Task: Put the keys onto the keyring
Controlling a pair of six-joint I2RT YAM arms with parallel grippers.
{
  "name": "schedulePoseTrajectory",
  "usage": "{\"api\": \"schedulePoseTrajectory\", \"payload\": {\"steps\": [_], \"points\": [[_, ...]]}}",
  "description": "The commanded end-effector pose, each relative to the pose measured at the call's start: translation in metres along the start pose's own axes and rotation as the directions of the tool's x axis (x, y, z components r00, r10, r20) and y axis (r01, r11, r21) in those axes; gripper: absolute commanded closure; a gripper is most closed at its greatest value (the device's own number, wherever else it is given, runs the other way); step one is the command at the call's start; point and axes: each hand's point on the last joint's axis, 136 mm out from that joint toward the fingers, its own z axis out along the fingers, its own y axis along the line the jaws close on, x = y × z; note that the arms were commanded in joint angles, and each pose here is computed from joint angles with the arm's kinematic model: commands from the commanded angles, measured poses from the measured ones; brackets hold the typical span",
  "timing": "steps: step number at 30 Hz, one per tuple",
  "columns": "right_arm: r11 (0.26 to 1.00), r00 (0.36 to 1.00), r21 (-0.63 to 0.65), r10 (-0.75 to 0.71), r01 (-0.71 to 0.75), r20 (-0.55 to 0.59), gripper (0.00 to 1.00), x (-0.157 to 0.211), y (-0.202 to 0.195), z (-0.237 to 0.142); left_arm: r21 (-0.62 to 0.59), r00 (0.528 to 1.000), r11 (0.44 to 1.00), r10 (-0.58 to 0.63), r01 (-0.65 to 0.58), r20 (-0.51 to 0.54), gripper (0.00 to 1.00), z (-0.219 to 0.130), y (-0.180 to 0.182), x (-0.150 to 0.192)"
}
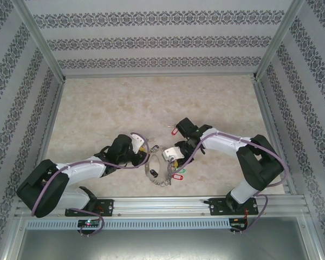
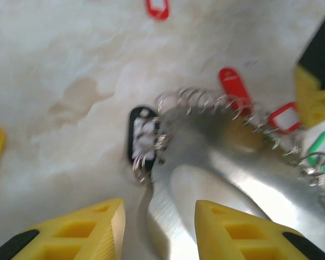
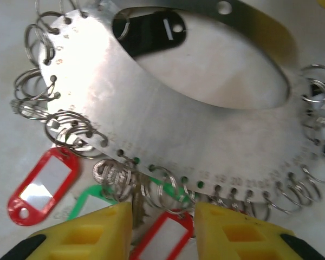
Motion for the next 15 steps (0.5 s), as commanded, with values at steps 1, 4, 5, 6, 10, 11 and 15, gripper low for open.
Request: {"api": "schedulePoseTrajectory", "payload": {"steps": [1,4,5,6,10,11,15], "points": [[0.997,0.999,-0.075,-0.014,0.012,-0.031,0.63,0.001,0.009,0.005,-0.049,0.995,0.996,-0.08,0.077,-0.057,0.61,0.004,0.012,0.019],[0.996,0.998,-0.081,-0.027,0.022,-0.058,0.64,0.0,0.006,0.009,-0.065,0.995,0.994,-0.089,0.086,-0.054,0.61,0.004,0.015,0.02],[0.996,0.998,-0.081,-0.029,0.023,-0.063,0.64,0.0,0.005,0.01,-0.071,0.994,0.994,-0.092,0.088,-0.057,0.62,0.004,0.016,0.021],[0.997,0.997,-0.079,-0.029,0.023,-0.069,0.65,0.0,0.003,0.011,-0.076,0.994,0.993,-0.094,0.089,-0.059,0.62,0.004,0.017,0.022],[0.997,0.997,-0.074,-0.029,0.023,-0.077,0.66,0.001,-0.001,0.012,-0.084,0.993,0.991,-0.109,0.105,-0.053,0.62,0.003,0.018,0.025],[0.997,0.996,-0.075,-0.029,0.024,-0.079,0.66,0.001,-0.001,0.012,-0.084,0.992,0.99,-0.114,0.109,-0.052,0.62,0.003,0.019,0.025],[0.996,0.995,-0.081,-0.033,0.025,-0.091,0.67,0.003,-0.003,0.012,-0.082,0.992,0.99,-0.115,0.111,-0.043,0.63,0.003,0.018,0.025]]}}
